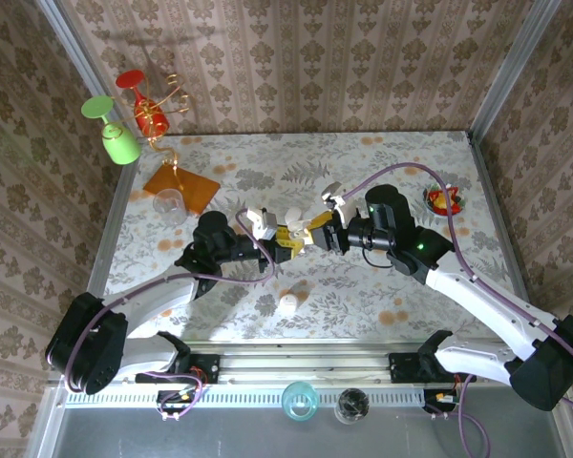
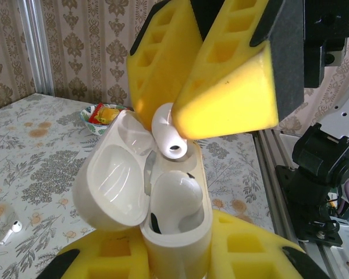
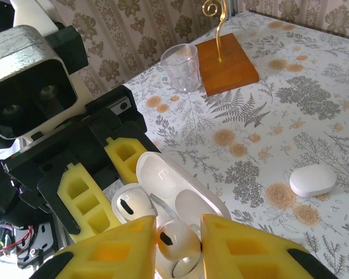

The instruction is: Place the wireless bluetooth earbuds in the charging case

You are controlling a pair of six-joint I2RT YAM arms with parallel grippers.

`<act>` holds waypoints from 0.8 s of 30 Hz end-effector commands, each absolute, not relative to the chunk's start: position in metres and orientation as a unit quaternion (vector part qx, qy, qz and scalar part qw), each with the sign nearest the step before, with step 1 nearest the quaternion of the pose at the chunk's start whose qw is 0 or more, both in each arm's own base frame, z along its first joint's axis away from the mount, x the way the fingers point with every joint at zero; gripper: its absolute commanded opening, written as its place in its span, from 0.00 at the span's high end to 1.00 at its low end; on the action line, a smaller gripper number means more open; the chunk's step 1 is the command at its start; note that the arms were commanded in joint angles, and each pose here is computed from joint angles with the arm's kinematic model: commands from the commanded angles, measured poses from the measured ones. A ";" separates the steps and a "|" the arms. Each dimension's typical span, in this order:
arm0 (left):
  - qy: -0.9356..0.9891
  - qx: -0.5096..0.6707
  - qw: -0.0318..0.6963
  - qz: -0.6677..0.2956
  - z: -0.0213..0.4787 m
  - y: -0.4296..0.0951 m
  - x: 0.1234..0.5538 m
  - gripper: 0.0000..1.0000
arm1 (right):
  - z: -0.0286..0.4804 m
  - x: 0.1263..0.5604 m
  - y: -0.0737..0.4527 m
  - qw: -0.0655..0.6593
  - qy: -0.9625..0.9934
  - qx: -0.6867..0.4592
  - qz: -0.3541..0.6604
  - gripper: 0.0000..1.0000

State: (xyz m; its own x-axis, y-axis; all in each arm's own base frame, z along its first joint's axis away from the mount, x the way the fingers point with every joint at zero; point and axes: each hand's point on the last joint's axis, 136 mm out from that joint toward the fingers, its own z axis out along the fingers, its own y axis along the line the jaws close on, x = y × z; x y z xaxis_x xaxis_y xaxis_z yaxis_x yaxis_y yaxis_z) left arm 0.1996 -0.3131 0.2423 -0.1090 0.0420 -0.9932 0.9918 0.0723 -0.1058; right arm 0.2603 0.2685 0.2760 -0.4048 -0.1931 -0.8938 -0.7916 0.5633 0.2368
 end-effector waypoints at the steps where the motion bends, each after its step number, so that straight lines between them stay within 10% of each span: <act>1: 0.537 0.465 0.497 -0.499 0.258 -0.311 0.199 0.90 | 0.281 0.257 0.270 0.442 0.762 -0.323 0.345 0.64; 13: 0.521 0.488 0.516 -0.474 0.243 -0.307 0.196 0.90 | 0.298 0.281 0.261 0.439 0.792 -0.249 0.343 0.42; 24: 0.507 0.501 0.520 -0.470 0.242 -0.307 0.189 0.90 | 0.251 0.293 0.282 0.288 0.850 -0.277 0.344 0.51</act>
State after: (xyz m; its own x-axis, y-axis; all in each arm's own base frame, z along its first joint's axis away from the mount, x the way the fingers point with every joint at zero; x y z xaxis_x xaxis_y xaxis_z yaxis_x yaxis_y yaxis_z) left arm 0.1955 -0.3093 0.2301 -0.0409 0.0540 -0.9977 0.9967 0.0729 -0.0369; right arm 0.3072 0.2765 0.2649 -0.6269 -0.1981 -0.7535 -0.6610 0.6471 0.3799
